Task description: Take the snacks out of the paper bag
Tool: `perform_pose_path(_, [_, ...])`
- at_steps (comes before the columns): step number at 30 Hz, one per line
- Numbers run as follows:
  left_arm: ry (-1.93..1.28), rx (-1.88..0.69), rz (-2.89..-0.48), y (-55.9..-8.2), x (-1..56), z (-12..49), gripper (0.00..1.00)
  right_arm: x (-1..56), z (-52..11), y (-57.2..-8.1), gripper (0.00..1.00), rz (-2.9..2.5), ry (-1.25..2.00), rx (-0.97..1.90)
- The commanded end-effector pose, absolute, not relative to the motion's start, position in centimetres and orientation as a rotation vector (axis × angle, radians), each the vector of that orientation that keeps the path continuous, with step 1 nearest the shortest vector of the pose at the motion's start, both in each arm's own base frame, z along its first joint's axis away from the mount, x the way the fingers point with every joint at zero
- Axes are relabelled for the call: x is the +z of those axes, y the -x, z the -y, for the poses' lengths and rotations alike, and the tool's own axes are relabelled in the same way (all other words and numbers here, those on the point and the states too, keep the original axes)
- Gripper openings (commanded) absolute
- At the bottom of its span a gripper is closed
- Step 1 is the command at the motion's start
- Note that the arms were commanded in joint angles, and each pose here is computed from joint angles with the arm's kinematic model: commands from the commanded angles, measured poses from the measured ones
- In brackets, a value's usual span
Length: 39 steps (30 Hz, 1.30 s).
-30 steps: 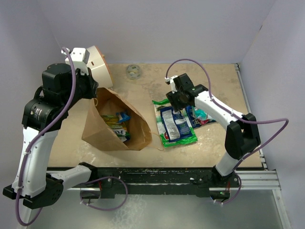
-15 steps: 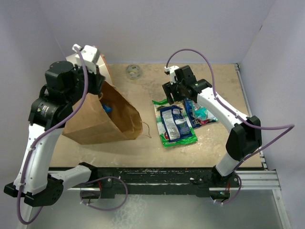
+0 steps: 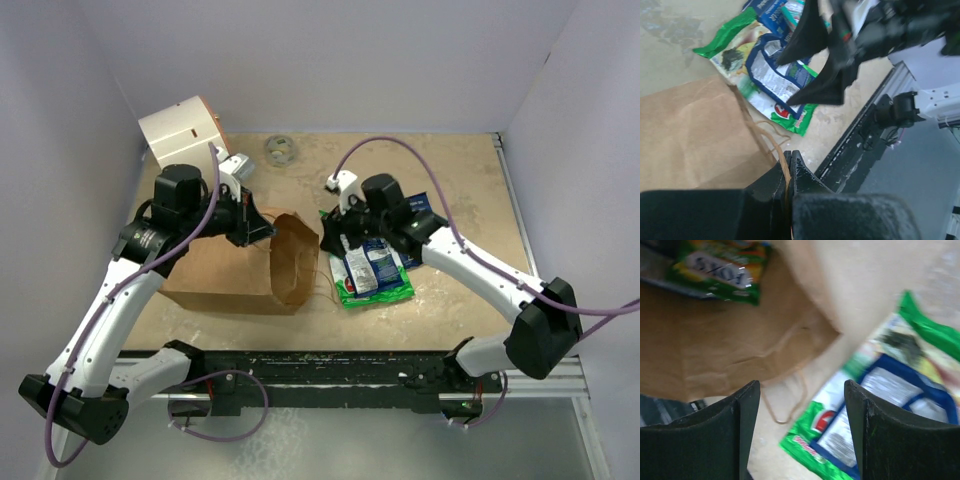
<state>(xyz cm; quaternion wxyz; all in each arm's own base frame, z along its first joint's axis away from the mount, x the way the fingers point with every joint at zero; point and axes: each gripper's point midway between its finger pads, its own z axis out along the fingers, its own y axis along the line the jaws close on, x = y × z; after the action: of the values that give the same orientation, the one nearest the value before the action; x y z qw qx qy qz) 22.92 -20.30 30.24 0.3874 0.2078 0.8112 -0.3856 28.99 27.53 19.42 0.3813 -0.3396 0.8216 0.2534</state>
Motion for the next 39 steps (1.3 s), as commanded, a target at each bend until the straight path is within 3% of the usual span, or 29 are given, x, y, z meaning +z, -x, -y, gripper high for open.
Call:
perform_pose_path(1, [-0.554, -1.095, -1.981, -20.8, 33.1, 20.9, 0.0, 20.3, -32.7, -27.1, 0.7, -1.985, 0.811, 0.881])
perform_pose_path(7, [-0.436, -1.076, -2.189, -18.4, 30.8, 19.4, 0.0, 19.4, -33.4, -28.4, 0.69, -2.037, 0.343, 0.95])
perform_pose_path(12, [-0.329, -1.07, -2.252, -16.5, 30.0, 18.4, 0.0, 18.2, -34.1, -26.7, 0.68, -2.09, 0.215, 0.951])
perform_pose_path(16, [-0.24, -1.011, -2.296, -15.9, 29.8, 17.2, 0.0, 18.9, -35.3, -23.2, 0.69, -2.064, 0.392, 0.879])
perform_pose_path(21, [0.006, -0.718, -2.375, -15.9, 28.6, 12.8, 0.0, 20.2, -35.6, -20.2, 0.71, -1.948, 0.731, 0.807])
perform_pose_path(26, [0.097, -0.657, -2.334, -17.1, 28.8, 12.0, 0.0, 22.3, -37.2, -14.6, 0.7, -1.455, 1.294, 0.816])
perform_pose_path(31, [0.155, -0.6, -2.29, -19.0, 29.5, 11.5, 0.0, 22.1, -37.6, -11.6, 0.69, -0.943, 1.599, 0.699])
perform_pose_path(39, [0.271, -0.481, -2.242, -19.8, 30.8, 9.4, 0.0, 22.3, -44.8, -13.3, 0.63, -0.779, 1.541, 0.671])
